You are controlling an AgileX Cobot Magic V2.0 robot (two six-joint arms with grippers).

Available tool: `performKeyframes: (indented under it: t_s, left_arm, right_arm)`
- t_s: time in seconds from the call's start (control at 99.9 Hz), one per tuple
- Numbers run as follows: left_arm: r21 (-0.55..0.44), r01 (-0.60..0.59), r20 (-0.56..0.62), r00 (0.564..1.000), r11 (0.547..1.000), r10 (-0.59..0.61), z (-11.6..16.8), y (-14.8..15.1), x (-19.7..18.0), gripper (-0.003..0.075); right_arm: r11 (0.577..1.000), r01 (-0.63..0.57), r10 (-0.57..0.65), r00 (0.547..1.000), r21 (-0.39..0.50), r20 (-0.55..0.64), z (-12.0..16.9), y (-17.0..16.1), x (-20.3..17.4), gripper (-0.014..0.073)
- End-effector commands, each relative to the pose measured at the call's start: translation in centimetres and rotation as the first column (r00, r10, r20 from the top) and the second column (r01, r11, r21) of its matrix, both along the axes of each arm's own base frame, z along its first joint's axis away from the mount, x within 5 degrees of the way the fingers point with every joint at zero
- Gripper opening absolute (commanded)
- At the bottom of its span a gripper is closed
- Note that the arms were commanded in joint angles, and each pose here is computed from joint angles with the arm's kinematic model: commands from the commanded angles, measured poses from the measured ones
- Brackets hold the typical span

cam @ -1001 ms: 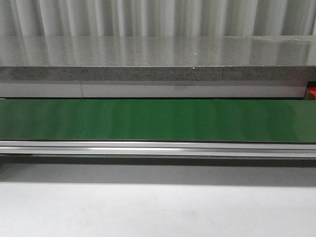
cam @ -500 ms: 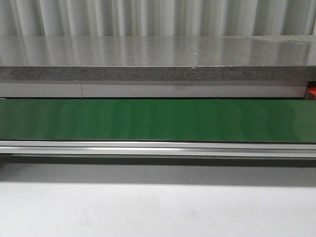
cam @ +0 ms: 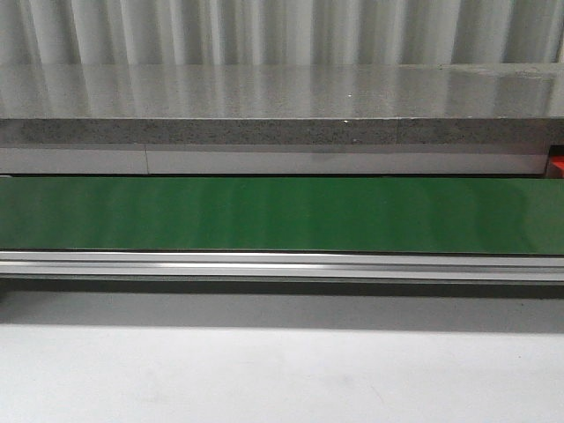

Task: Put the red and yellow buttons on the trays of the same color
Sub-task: 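Grasp a red button from the cluster with the left gripper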

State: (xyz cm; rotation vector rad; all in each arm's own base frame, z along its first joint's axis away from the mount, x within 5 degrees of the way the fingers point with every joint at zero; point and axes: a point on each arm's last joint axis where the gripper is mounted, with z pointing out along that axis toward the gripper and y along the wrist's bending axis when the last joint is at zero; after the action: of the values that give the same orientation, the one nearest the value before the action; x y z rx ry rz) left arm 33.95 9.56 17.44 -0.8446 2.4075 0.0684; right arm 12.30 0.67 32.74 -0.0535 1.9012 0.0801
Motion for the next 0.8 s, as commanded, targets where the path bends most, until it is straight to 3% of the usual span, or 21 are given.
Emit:
performKeyframes:
  t_s: [0.0, 0.12, 0.34, 0.57, 0.791]
  left_arm:
    - [0.017, 0.003, 0.108, 0.994, 1.000, -0.004, 2.5, 0.2, 0.6, 0.0230]
    - [0.020, 0.004, 0.082, 0.997, 1.000, -0.006, 2.9, -0.2, 0.3, -0.0024]
    - [0.095, 0.109, 0.116, 0.986, 0.990, -0.119, 6.8, -2.4, -0.9, -0.0020]
    - [0.193, 0.253, 0.210, 0.933, 0.948, -0.292, 12.9, -6.8, -3.8, -0.0020]
    - [0.204, 0.329, 0.205, 0.906, 0.922, -0.369, 13.7, -9.2, -4.5, -0.0020]
  right_arm:
    - [1.000, 0.016, -0.016, 0.995, -0.006, 0.096, 1.5, -0.2, 0.1, -0.0067]
    - [1.000, 0.016, -0.016, 0.995, -0.006, 0.096, 1.5, -0.2, 0.1, -0.0067]
    - [1.000, 0.016, -0.016, 0.995, -0.006, 0.096, 1.5, -0.2, 0.1, -0.0067]
    - [1.000, 0.016, -0.016, 0.995, -0.006, 0.096, 1.5, -0.2, 0.1, -0.0067]
    - [1.000, 0.016, -0.016, 0.995, -0.006, 0.096, 1.5, -0.2, 0.1, -0.0067]
